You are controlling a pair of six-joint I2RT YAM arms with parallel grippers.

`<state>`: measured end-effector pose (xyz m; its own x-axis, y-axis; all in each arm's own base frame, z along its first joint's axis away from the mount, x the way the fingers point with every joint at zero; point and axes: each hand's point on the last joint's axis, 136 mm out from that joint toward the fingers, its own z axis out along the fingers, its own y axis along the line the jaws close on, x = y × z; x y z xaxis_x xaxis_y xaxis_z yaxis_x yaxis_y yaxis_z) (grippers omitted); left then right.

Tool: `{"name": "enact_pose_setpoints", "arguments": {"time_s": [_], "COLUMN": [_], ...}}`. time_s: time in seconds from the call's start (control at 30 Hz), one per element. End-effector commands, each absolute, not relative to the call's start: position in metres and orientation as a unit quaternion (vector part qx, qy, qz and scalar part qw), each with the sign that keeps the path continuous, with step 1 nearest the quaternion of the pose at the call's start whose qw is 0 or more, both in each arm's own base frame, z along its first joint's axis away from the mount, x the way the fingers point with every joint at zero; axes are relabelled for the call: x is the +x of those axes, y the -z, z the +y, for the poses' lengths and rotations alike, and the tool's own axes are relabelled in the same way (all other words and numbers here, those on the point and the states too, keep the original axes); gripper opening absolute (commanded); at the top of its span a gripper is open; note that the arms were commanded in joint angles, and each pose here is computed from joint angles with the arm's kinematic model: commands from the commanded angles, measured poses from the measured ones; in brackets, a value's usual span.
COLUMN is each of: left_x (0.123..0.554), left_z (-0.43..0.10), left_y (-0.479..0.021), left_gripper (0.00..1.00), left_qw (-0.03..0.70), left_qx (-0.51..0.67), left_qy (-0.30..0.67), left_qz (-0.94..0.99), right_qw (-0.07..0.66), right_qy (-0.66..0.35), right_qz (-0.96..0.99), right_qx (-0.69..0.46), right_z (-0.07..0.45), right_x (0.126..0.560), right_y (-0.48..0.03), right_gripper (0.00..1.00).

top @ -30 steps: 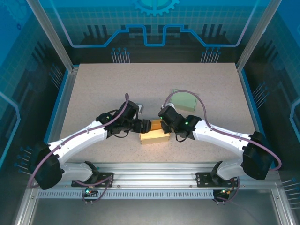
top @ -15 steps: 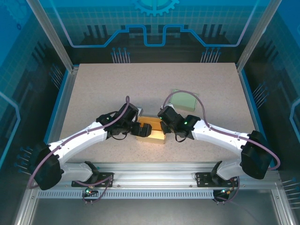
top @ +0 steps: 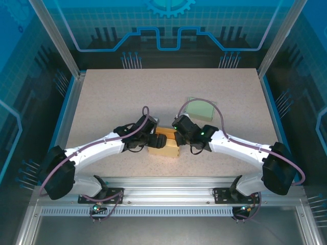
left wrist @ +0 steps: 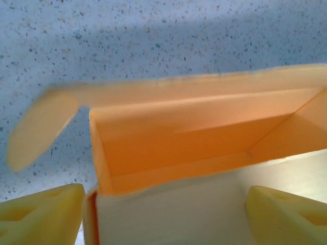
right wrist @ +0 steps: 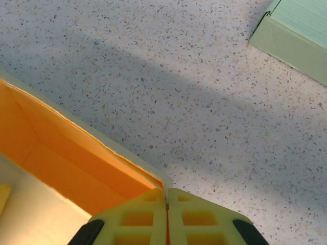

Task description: Fold the paper box

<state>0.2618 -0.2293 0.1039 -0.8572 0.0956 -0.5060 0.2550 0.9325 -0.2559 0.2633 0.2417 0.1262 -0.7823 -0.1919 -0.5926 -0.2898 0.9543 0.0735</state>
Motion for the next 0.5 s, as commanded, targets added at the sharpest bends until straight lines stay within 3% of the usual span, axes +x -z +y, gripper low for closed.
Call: {"name": "enact_pose_setpoints", "arguments": {"time_s": [0.0,0.47], "left_x": [0.254,0.247], "left_z": [-0.219,-0.217], "left_y": [-0.083,-0.081], "left_gripper": [0.82,0.84], "left_qw": [0.237,0.313], "left_qx": [0.089,0.070], "left_qy": [0.123,0.100], "left_qz": [0.960,0.942], "right_qw": [0.295,0.313], "right_qy": [-0.143,-0.183], "right_qz": [0.939,0.932], "right_qx": [-0.103,-0.030], "right_z": [0.260,0.263], "right_x": [0.258,0.263], "right_y": [-0.137,-0.145], "right_gripper": [0.08,0.02]}}
